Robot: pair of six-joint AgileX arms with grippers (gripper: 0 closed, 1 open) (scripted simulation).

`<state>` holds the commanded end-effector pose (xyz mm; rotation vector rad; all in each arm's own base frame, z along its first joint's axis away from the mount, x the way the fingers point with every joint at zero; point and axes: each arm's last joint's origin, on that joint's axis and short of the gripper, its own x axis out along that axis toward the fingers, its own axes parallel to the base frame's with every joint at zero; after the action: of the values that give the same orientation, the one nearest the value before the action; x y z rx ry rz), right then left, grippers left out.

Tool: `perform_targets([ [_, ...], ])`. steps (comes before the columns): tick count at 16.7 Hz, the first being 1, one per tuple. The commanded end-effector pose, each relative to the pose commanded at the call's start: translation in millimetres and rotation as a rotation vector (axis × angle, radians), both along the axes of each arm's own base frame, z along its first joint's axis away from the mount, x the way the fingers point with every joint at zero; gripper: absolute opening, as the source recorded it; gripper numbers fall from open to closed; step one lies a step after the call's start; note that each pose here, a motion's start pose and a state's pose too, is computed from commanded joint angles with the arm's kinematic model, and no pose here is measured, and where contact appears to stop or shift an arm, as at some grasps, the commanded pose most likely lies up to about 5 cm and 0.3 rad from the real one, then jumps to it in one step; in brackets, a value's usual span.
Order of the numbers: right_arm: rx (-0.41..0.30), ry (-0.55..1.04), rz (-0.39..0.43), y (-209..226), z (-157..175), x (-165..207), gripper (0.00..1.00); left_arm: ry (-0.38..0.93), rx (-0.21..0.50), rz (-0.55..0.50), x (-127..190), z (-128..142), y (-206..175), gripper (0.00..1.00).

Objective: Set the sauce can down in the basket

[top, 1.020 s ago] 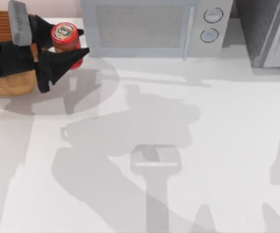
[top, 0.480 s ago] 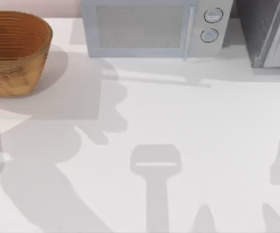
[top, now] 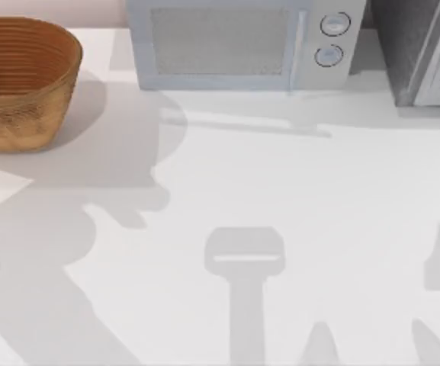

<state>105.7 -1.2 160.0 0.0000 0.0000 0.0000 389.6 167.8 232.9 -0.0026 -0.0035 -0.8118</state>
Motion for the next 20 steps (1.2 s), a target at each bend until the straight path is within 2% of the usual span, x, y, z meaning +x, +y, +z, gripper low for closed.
perform_targets([
  [3, 0.0, 0.0, 0.0, 0.0, 0.0, 0.0, 1.0, 0.003, -0.001, -0.003, 6.3, -5.0, -6.3, 0.0],
  [8, 0.0, 0.0, 0.0, 0.0, 0.0, 0.0, 1.0, 0.001, 0.0, 0.0, 39.3, -22.2, -40.9, 0.0],
  [12, 0.0, 0.0, 0.0, 0.0, 0.0, 0.0, 1.0, 0.0, 0.0, 0.0, 41.8, -23.4, -43.9, 0.0],
  [20, 0.0, 0.0, 0.0, 0.0, 0.0, 0.0, 1.0, 0.0, 0.0, 0.0, 41.8, -23.4, -43.9, 0.6],
])
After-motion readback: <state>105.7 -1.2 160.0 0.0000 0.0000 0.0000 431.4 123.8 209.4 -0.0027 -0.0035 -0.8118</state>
